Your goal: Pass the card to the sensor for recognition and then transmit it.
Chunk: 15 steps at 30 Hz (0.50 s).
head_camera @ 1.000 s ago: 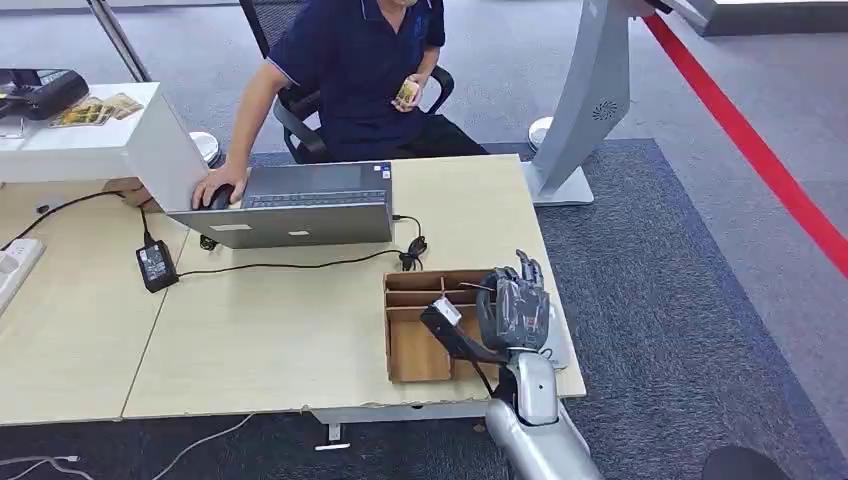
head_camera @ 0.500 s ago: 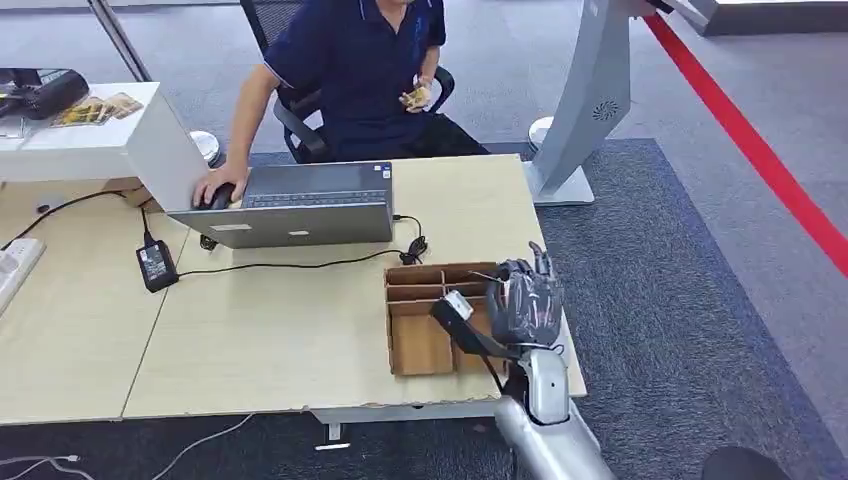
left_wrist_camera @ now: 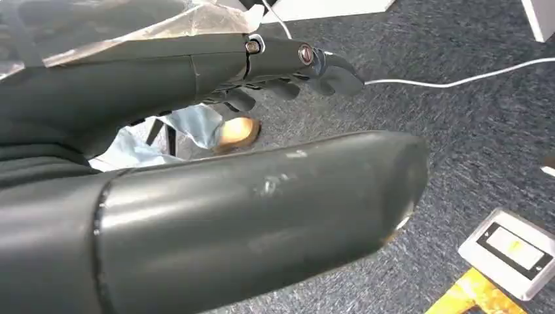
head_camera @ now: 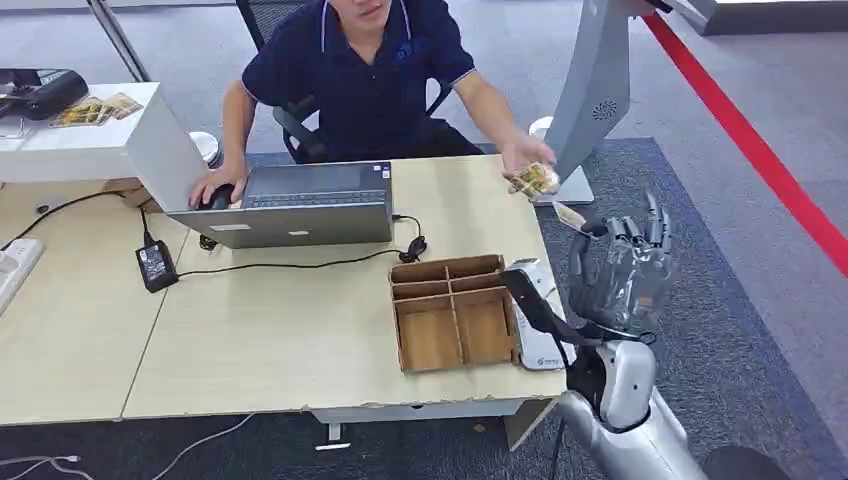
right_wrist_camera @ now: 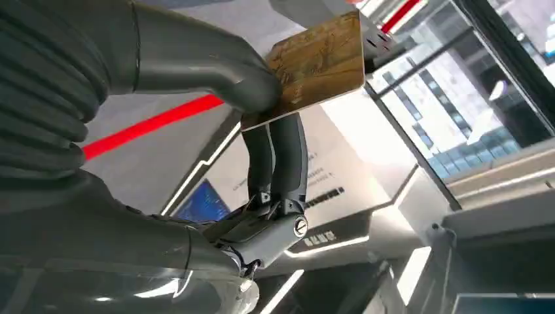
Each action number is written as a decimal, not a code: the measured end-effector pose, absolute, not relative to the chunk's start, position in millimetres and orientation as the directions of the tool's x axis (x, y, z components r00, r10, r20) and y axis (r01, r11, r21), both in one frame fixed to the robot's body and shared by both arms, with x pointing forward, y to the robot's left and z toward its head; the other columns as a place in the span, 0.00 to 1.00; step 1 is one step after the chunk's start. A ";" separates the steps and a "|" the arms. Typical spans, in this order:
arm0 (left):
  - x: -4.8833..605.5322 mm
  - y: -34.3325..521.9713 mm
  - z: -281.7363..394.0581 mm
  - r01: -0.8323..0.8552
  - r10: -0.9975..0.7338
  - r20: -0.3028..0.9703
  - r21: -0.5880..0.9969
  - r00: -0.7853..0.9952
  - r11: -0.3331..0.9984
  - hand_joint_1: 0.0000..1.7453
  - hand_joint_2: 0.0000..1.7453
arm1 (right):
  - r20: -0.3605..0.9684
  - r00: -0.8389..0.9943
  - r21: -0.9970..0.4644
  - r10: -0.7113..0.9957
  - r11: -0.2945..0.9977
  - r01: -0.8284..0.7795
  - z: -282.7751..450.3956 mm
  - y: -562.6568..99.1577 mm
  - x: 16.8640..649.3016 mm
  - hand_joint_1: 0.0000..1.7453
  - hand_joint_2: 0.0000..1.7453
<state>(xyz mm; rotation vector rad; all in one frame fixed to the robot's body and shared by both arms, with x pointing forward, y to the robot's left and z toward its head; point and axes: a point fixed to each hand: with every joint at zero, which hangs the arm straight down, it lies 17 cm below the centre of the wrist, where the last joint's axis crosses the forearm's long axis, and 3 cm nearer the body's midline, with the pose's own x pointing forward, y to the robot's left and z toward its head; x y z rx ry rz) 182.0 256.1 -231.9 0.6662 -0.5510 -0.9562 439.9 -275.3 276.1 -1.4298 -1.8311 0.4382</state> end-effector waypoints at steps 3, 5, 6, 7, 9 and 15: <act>182.2 256.1 -231.8 0.553 -0.872 0.134 0.726 0.471 0.410 0.00 0.00 | 0.344 -0.128 -0.641 0.930 0.332 0.692 292.0 -274.6 429.4 1.00 1.00; 182.2 256.0 -231.8 0.553 -0.872 0.134 0.726 0.471 0.410 0.00 0.00 | 0.342 -0.150 -0.627 0.928 0.344 0.699 298.9 -273.3 423.7 1.00 1.00; 182.2 256.1 -231.8 0.553 -0.872 0.134 0.726 0.470 0.409 0.00 0.00 | 0.340 -0.159 -0.623 0.927 0.349 0.701 301.1 -272.8 421.6 1.00 1.00; 182.3 256.1 -231.7 0.553 -0.873 0.133 0.726 0.470 0.409 0.00 0.00 | 0.340 -0.169 -0.619 0.925 0.355 0.701 303.1 -271.8 419.9 1.00 1.00; 182.7 255.9 -231.6 0.553 -0.873 0.134 0.727 0.468 0.408 0.00 0.00 | 0.336 -0.183 -0.614 0.924 0.363 0.701 305.5 -269.5 417.7 1.00 1.00; 183.4 255.7 -231.3 0.554 -0.876 0.133 0.728 0.464 0.404 0.00 0.00 | 0.333 -0.210 -0.604 0.919 0.379 0.702 310.1 -265.1 413.9 1.00 1.00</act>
